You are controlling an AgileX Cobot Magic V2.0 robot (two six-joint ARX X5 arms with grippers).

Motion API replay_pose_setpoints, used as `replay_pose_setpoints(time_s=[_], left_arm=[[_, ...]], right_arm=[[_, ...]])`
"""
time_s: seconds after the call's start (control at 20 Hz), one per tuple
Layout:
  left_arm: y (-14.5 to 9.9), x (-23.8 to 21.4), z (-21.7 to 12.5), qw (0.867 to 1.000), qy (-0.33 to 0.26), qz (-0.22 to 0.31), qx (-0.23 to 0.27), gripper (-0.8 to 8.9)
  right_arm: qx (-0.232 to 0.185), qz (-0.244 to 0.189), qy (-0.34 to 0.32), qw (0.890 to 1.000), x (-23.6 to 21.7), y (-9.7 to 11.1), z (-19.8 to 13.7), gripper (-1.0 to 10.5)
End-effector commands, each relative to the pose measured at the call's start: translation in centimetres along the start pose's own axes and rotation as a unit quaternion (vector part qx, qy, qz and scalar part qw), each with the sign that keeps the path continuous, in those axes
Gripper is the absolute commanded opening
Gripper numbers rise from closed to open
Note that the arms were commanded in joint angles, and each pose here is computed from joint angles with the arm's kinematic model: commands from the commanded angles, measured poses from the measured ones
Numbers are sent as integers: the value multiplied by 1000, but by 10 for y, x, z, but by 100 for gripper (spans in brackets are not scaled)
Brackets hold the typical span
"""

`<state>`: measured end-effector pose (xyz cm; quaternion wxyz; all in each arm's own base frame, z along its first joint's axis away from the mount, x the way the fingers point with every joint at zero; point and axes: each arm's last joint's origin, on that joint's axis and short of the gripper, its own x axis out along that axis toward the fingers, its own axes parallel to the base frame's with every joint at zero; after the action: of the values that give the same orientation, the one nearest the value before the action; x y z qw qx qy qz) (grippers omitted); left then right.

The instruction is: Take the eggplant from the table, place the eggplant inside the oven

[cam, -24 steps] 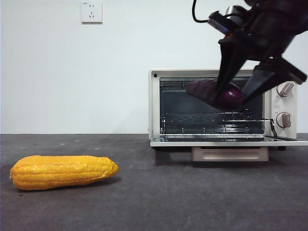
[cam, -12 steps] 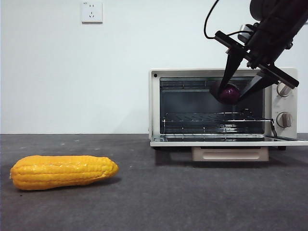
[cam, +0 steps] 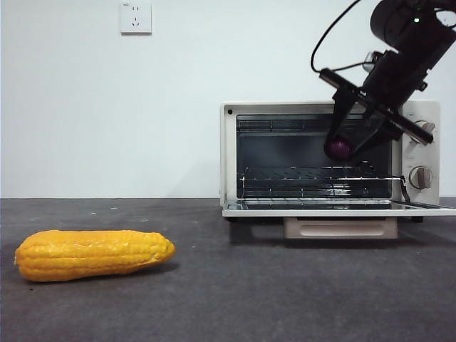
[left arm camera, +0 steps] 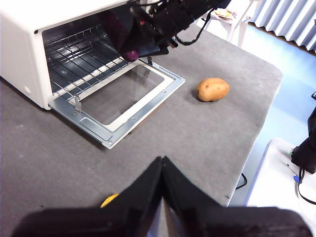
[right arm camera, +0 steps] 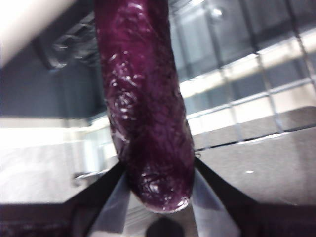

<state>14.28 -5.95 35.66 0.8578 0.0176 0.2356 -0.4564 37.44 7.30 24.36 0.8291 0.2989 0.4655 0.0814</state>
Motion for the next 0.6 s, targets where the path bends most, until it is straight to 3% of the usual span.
replay_pose_setpoints(time_s=[0.05, 0.1, 0.6], left_arm=[[0, 1, -1, 1000, 2, -2, 2, -6], [0, 1, -1, 1000, 2, -3, 2, -6], [-2, 2, -2, 1000, 6, -8, 2, -6]], right_arm=[[12, -13, 6, 1000, 12, -5, -1, 182], [11, -17, 5, 1000, 13, -6, -1, 232], [1, -14, -28, 999, 15, -3, 5, 263]])
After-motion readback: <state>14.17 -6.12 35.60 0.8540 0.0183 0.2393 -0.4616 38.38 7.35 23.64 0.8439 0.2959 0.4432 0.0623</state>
